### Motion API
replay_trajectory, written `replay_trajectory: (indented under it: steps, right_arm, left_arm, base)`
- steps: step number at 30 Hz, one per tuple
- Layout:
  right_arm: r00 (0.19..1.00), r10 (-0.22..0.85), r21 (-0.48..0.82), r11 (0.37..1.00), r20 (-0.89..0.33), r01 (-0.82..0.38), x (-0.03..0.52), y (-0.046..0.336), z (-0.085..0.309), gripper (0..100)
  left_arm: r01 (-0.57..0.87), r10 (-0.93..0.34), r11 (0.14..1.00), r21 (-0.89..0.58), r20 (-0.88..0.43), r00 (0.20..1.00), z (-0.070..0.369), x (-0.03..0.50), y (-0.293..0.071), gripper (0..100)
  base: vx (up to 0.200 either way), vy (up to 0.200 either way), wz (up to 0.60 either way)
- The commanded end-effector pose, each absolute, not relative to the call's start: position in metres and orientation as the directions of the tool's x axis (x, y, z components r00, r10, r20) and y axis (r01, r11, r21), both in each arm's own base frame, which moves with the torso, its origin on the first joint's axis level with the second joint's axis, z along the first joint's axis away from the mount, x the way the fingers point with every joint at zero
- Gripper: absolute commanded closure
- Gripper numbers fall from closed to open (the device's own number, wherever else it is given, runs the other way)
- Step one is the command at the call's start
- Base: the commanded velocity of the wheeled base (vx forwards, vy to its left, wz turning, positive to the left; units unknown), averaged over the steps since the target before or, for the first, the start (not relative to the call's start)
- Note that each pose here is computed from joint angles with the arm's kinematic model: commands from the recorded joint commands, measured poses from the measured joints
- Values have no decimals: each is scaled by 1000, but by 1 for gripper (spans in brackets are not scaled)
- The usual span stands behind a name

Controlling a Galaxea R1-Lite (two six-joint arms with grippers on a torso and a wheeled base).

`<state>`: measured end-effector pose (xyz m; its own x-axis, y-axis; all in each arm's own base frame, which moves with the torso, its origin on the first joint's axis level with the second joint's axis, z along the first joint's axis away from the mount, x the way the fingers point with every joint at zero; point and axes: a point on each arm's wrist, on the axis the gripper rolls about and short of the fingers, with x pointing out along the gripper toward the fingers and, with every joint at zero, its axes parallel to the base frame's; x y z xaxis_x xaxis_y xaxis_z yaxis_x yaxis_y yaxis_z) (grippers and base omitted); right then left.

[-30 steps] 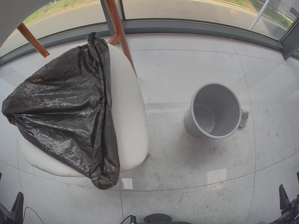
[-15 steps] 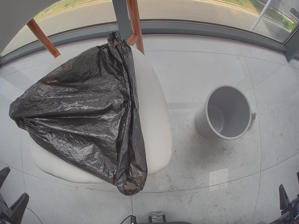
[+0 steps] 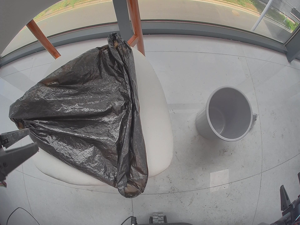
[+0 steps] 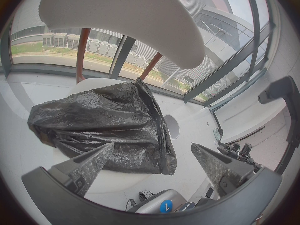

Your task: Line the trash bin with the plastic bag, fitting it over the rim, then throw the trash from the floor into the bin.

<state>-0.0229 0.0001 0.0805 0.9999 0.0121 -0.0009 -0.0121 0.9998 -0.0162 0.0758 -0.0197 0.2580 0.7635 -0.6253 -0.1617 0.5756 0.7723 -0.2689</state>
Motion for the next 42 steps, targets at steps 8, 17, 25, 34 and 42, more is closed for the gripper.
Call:
replay_trajectory:
  steps: [8,17,25,34,42]
  right_arm:
    - [1000,14,-15,1000,-14,-14,-22,0,76,0]
    - [1000,14,-15,1000,-15,-14,-22,0,75,0]
    - [1000,12,-12,1000,-15,-12,-22,0,75,0]
    - [1000,11,-15,1000,-15,-11,-22,0,75,0]
    - [1000,12,-15,1000,-15,-13,-22,0,75,0]
  left_arm:
    - [640,-720,692,-334,-258,645,269,131,-49,0]
    - [589,-657,754,-290,-313,686,272,162,-71,0]
    - [589,-640,768,-250,-300,707,269,169,-89,0]
    - [616,-671,741,-268,-276,688,269,171,-99,0]
    - [616,-672,741,-267,-275,688,270,172,-100,0]
  base:
    - [0,0,0]
    - [0,0,0]
    - [0,0,0]
    - [0,-67,0]
    - [0,-75,0]
